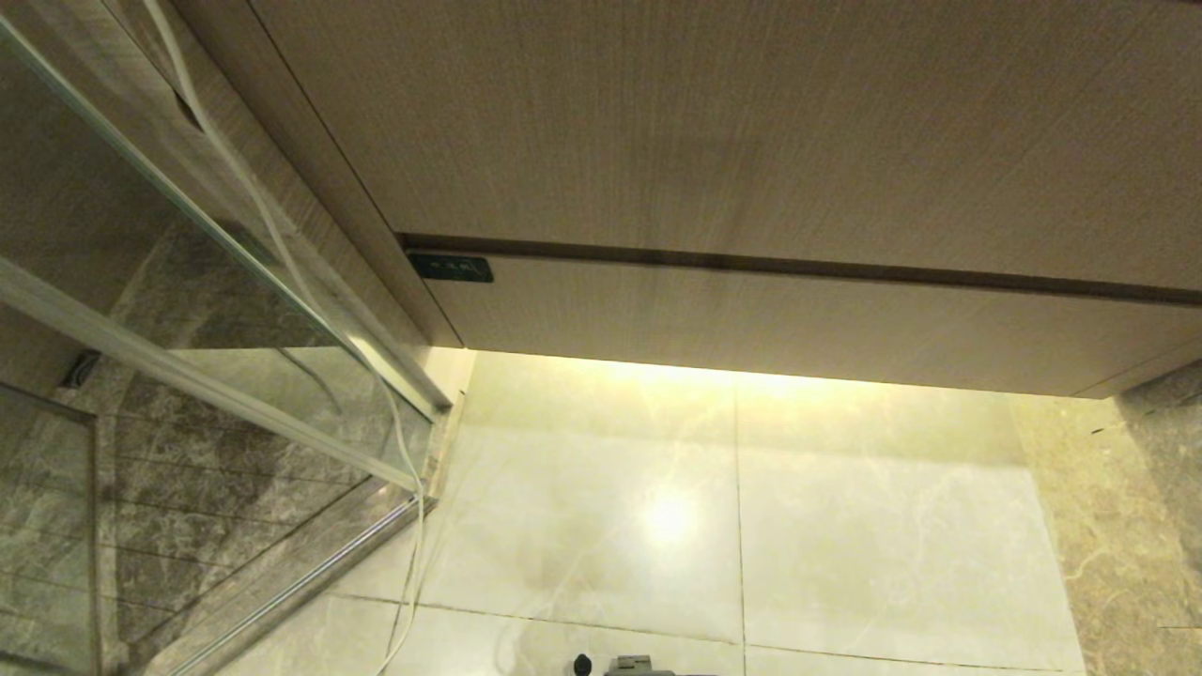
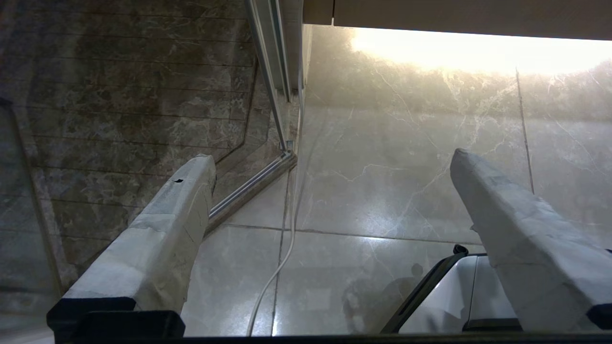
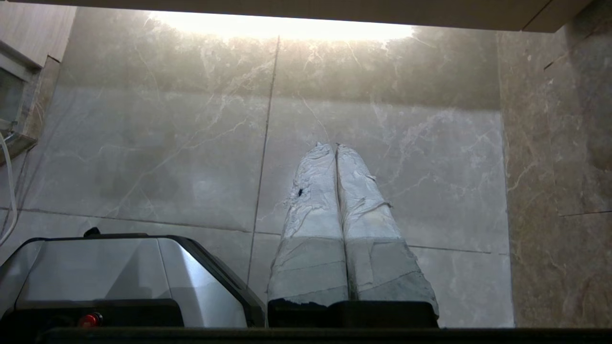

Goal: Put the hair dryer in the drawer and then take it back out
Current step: Pull open the drawer

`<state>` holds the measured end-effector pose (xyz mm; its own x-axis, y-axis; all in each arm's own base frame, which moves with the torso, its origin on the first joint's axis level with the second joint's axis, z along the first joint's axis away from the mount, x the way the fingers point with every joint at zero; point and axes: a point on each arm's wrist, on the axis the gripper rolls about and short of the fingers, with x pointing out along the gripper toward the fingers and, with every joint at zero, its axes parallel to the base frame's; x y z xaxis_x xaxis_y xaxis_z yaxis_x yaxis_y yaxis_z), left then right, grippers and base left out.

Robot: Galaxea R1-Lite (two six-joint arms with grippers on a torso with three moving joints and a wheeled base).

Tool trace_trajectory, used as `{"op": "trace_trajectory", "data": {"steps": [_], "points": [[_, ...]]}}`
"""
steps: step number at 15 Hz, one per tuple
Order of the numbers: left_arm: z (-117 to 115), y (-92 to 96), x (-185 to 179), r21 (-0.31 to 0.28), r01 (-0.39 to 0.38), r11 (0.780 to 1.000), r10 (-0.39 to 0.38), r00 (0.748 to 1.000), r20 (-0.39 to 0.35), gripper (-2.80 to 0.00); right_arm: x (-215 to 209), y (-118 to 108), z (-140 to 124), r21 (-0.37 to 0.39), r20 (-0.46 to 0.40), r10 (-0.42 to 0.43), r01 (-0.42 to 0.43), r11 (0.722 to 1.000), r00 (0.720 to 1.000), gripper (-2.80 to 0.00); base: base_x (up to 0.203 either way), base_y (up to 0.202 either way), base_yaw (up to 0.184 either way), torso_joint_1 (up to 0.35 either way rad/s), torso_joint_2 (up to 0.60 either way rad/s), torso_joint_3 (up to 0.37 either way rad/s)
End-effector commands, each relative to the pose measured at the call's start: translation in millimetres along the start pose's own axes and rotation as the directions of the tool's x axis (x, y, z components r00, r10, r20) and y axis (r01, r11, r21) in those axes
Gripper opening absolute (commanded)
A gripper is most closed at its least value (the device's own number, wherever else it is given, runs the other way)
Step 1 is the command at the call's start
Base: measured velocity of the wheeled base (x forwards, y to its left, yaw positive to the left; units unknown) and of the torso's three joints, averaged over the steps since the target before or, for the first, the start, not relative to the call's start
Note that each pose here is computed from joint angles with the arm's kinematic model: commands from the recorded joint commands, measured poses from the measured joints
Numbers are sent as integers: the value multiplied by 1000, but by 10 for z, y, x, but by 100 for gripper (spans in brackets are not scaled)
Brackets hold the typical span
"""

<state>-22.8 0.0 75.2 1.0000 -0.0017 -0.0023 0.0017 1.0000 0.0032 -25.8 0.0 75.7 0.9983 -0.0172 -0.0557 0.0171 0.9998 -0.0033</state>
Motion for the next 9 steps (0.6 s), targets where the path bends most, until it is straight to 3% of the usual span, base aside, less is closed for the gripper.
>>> {"op": "trace_trajectory", "data": {"steps": [1,7,9], "points": [[1,0,0,0,0,1000,0,1000,1,0,-1,0,0,0,1,0,0,1000,1000,-280,0,0,0,0,0,0],[-1,0,0,0,0,1000,0,1000,-1,0,-12,1,37,-40,16,4,-4,999,1000,-280,0,0,0,0,0,0],[-1,0,0,0,0,1000,0,1000,-1,0,-130,4,322,-42,78,28,-24,999,997,-280,0,0,0,0,0,0]]}}
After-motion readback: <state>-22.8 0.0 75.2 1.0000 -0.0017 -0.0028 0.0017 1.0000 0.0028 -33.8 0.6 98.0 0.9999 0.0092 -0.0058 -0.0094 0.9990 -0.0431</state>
